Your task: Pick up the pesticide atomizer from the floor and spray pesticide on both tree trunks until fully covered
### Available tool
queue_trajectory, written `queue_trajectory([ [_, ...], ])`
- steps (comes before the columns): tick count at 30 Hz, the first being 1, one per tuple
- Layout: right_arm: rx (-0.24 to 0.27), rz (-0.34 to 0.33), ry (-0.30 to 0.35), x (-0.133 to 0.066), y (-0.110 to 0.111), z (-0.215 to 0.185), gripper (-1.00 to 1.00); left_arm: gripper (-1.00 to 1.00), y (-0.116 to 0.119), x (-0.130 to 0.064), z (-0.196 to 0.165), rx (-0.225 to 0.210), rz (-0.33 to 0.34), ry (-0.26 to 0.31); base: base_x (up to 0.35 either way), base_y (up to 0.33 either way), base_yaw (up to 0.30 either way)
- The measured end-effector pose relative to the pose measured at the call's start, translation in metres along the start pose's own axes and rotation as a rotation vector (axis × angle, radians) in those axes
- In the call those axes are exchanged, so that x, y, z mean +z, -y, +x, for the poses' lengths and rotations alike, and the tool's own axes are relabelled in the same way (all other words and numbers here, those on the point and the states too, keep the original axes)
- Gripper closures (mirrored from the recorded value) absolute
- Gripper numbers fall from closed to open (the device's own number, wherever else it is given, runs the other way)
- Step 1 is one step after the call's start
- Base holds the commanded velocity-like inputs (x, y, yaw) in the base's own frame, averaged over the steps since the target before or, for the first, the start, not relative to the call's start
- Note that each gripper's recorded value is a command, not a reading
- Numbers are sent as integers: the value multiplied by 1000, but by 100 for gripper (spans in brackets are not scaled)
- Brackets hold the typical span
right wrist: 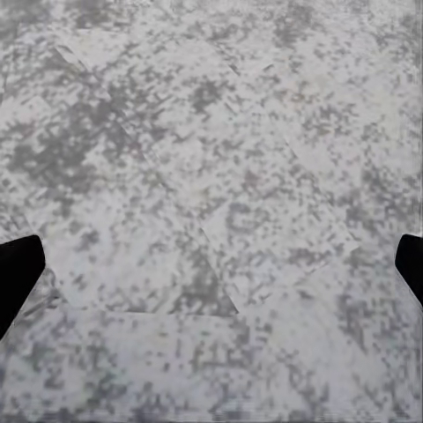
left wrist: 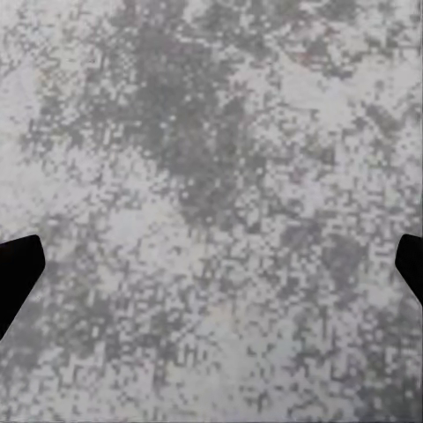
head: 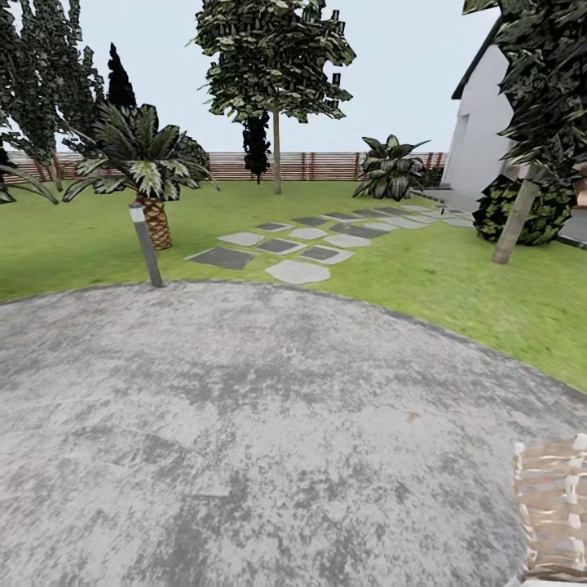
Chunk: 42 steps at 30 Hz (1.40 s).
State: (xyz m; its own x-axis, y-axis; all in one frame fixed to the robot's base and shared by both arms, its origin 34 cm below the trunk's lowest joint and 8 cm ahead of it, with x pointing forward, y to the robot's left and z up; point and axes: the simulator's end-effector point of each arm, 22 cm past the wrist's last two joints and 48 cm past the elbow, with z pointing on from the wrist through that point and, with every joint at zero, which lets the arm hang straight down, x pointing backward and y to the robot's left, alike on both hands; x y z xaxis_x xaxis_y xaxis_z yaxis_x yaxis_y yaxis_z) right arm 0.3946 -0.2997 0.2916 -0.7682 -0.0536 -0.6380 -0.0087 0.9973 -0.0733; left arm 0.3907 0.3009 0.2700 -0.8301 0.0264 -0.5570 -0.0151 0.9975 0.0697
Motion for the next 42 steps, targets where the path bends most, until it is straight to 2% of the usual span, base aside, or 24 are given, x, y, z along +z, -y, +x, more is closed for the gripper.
queue_trajectory([
  [42, 0, -3, -1, 0, -1, 0, -100, -100, 0, 0, 1, 0, 0, -1, 340, 0, 0],
])
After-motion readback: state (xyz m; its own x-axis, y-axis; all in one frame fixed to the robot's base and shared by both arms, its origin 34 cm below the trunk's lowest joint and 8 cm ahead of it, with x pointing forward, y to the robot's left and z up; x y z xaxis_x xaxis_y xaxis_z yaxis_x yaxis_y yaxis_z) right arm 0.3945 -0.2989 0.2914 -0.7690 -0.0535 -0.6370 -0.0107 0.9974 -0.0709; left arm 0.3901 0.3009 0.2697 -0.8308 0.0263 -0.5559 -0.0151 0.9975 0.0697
